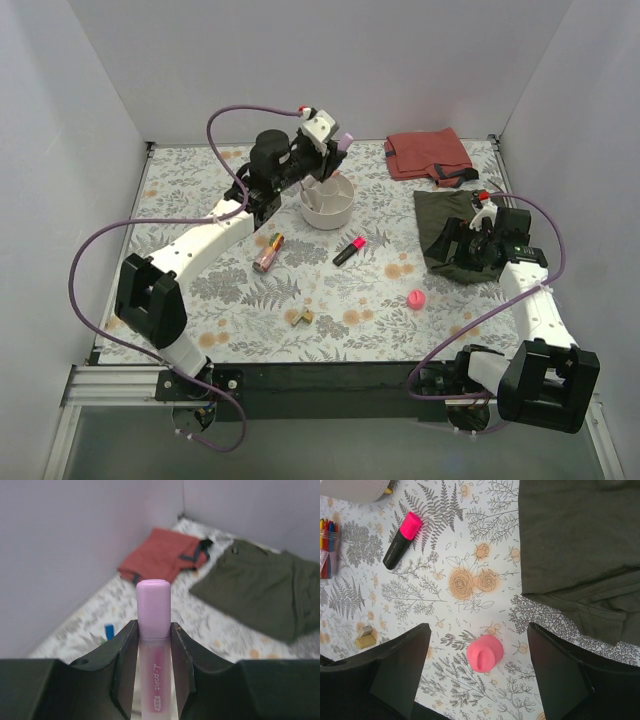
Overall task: Sort the stationery into containers
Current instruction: Pick up the pen from the center of the board, then place the pen in the storage box.
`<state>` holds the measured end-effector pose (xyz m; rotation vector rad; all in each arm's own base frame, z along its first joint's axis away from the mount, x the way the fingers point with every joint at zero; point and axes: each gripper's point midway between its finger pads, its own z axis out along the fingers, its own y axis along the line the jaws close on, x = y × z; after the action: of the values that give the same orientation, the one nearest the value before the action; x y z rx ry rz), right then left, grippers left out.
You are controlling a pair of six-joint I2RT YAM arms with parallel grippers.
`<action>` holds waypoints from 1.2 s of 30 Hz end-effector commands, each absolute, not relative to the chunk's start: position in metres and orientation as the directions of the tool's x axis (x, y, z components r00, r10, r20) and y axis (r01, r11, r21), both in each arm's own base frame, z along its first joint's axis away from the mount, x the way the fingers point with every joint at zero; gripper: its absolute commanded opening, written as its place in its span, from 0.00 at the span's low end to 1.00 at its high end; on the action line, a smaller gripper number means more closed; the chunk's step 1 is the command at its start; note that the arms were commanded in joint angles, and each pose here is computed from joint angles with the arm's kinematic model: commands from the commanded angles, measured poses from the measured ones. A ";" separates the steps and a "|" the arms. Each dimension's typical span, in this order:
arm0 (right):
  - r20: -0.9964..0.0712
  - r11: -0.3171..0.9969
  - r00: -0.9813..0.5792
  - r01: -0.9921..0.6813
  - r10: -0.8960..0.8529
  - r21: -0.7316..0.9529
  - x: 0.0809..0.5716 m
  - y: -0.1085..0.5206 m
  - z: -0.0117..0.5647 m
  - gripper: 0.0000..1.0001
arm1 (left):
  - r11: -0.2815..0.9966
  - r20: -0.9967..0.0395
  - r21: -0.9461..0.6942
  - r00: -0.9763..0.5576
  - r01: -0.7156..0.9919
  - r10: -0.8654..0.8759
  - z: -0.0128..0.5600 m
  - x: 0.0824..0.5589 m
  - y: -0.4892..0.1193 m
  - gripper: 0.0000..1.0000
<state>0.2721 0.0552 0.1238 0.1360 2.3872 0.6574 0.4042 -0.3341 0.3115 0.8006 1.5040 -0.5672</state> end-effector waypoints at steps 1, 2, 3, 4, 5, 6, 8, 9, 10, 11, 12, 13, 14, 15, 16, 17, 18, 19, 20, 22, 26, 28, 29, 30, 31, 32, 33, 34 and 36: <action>-0.601 0.880 -0.759 -0.082 0.250 0.468 0.276 0.051 0.127 0.87 | 0.583 -0.990 0.142 0.109 0.800 0.091 0.314 0.439 -0.352 0.00; -0.605 0.884 -0.757 -0.082 0.244 0.460 0.276 0.049 0.128 0.87 | 0.541 -0.987 0.157 0.152 0.826 0.055 0.323 0.438 -0.360 0.00; -0.608 0.886 -0.757 -0.084 0.240 0.455 0.276 0.048 0.128 0.87 | 0.526 -0.986 0.156 0.162 0.836 0.035 0.320 0.441 -0.363 0.00; -0.610 0.888 -0.755 -0.084 0.239 0.452 0.276 0.048 0.129 0.87 | 0.515 -0.984 0.160 0.179 0.842 0.013 0.319 0.445 -0.362 0.00; -0.614 0.891 -0.752 -0.081 0.240 0.447 0.277 0.046 0.129 0.87 | 0.515 -0.987 0.132 0.158 0.847 -0.006 0.307 0.454 -0.367 0.00; -0.613 0.891 -0.752 -0.078 0.241 0.447 0.277 0.045 0.129 0.87 | 0.508 -0.985 0.135 0.171 0.851 -0.024 0.320 0.459 -0.373 0.00; -0.614 0.893 -0.751 -0.074 0.243 0.444 0.276 0.043 0.129 0.87 | 0.488 -0.995 0.072 0.099 0.870 -0.030 0.300 0.473 -0.382 0.00; -0.615 0.894 -0.750 -0.073 0.243 0.443 0.276 0.043 0.129 0.87 | 0.467 -0.993 0.074 0.108 0.881 -0.047 0.306 0.473 -0.386 0.00; -0.615 0.895 -0.751 -0.074 0.240 0.440 0.276 0.043 0.129 0.87 | 0.452 -0.993 0.073 0.107 0.889 -0.049 0.304 0.474 -0.390 0.00; -0.612 0.895 -0.753 -0.072 0.241 0.440 0.275 0.042 0.127 0.87 | 0.434 -0.994 0.069 0.100 0.898 -0.050 0.301 0.474 -0.393 0.00; -0.610 0.895 -0.755 -0.069 0.242 0.441 0.276 0.042 0.127 0.87 | 0.424 -0.997 0.039 0.065 0.905 -0.048 0.288 0.477 -0.398 0.00; -0.611 0.895 -0.753 -0.069 0.242 0.440 0.276 0.041 0.127 0.87 | 0.420 -0.996 0.042 0.074 0.907 -0.059 0.295 0.480 -0.400 0.00; -0.610 0.895 -0.754 -0.067 0.243 0.440 0.276 0.041 0.127 0.87 | 0.418 -0.996 0.037 0.068 0.908 -0.059 0.291 0.482 -0.402 0.00; -0.607 0.895 -0.757 -0.067 0.242 0.440 0.276 0.041 0.126 0.87 | 0.416 -0.997 0.029 0.059 0.909 -0.058 0.285 0.485 -0.404 0.00; -0.607 0.895 -0.758 -0.068 0.241 0.441 0.276 0.041 0.125 0.87 | 0.416 -0.996 0.031 0.062 0.909 -0.063 0.287 0.487 -0.406 0.00; -0.606 0.896 -0.758 -0.065 0.242 0.440 0.276 0.040 0.125 0.87 | 0.415 -0.996 0.024 0.056 0.910 -0.064 0.285 0.488 -0.407 0.00; -0.603 0.896 -0.760 -0.063 0.243 0.440 0.276 0.040 0.124 0.87 | 0.416 -0.997 0.023 0.053 0.909 -0.062 0.283 0.490 -0.408 0.00; -0.602 0.896 -0.760 -0.061 0.244 0.440 0.276 0.040 0.124 0.87 | 0.416 -0.997 0.015 0.044 0.909 -0.059 0.278 0.490 -0.408 0.00; -0.601 0.895 -0.762 -0.062 0.243 0.441 0.276 0.040 0.123 0.87 | 0.417 -0.997 0.013 0.041 0.909 -0.058 0.275 0.490 -0.408 0.00; -0.598 0.896 -0.764 -0.059 0.243 0.440 0.276 0.040 0.122 0.87 | 0.418 -0.998 0.006 0.032 0.908 -0.054 0.269 0.491 -0.408 0.01; -0.595 0.898 -0.766 -0.055 0.242 0.437 0.277 0.038 0.121 0.87 | 0.420 -0.999 -0.009 0.011 0.908 -0.044 0.252 0.491 -0.408 0.05; -0.594 0.900 -0.768 -0.056 0.238 0.432 0.278 0.037 0.120 0.87 | 0.418 -0.999 -0.012 0.005 0.908 -0.041 0.247 0.492 -0.409 0.08; -0.592 0.901 -0.770 -0.053 0.238 0.431 0.278 0.036 0.120 0.87 | 0.417 -0.999 -0.014 0.002 0.909 -0.036 0.240 0.494 -0.411 0.08; -0.592 0.901 -0.770 -0.054 0.237 0.430 0.278 0.036 0.120 0.87 | 0.420 -0.999 -0.012 0.002 0.907 -0.033 0.237 0.496 -0.410 0.08; -0.592 0.901 -0.771 -0.055 0.235 0.430 0.278 0.036 0.119 0.87 | 0.419 -0.999 -0.008 0.006 0.908 -0.031 0.235 0.497 -0.412 0.08; -0.589 0.902 -0.773 -0.052 0.236 0.429 0.278 0.036 0.119 0.87 | 0.424 -1.000 -0.008 0.003 0.905 -0.027 0.229 0.500 -0.411 0.08; -0.589 0.902 -0.772 -0.050 0.237 0.428 0.278 0.035 0.119 0.87 | 0.427 -1.000 -0.006 0.006 0.904 -0.027 0.229 0.503 -0.412 0.08; -0.586 0.902 -0.775 -0.049 0.236 0.428 0.278 0.035 0.118 0.87 | 0.427 -1.000 -0.006 0.005 0.904 -0.025 0.227 0.504 -0.412 0.08; -0.586 0.902 -0.776 -0.050 0.235 0.428 0.278 0.035 0.117 0.87 | 0.426 -1.000 -0.001 0.008 0.905 -0.019 0.223 0.507 -0.413 0.09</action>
<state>0.2724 0.0386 0.1115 0.1555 2.4153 0.5792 0.4991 -0.4120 0.2198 0.8553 1.4032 -0.9025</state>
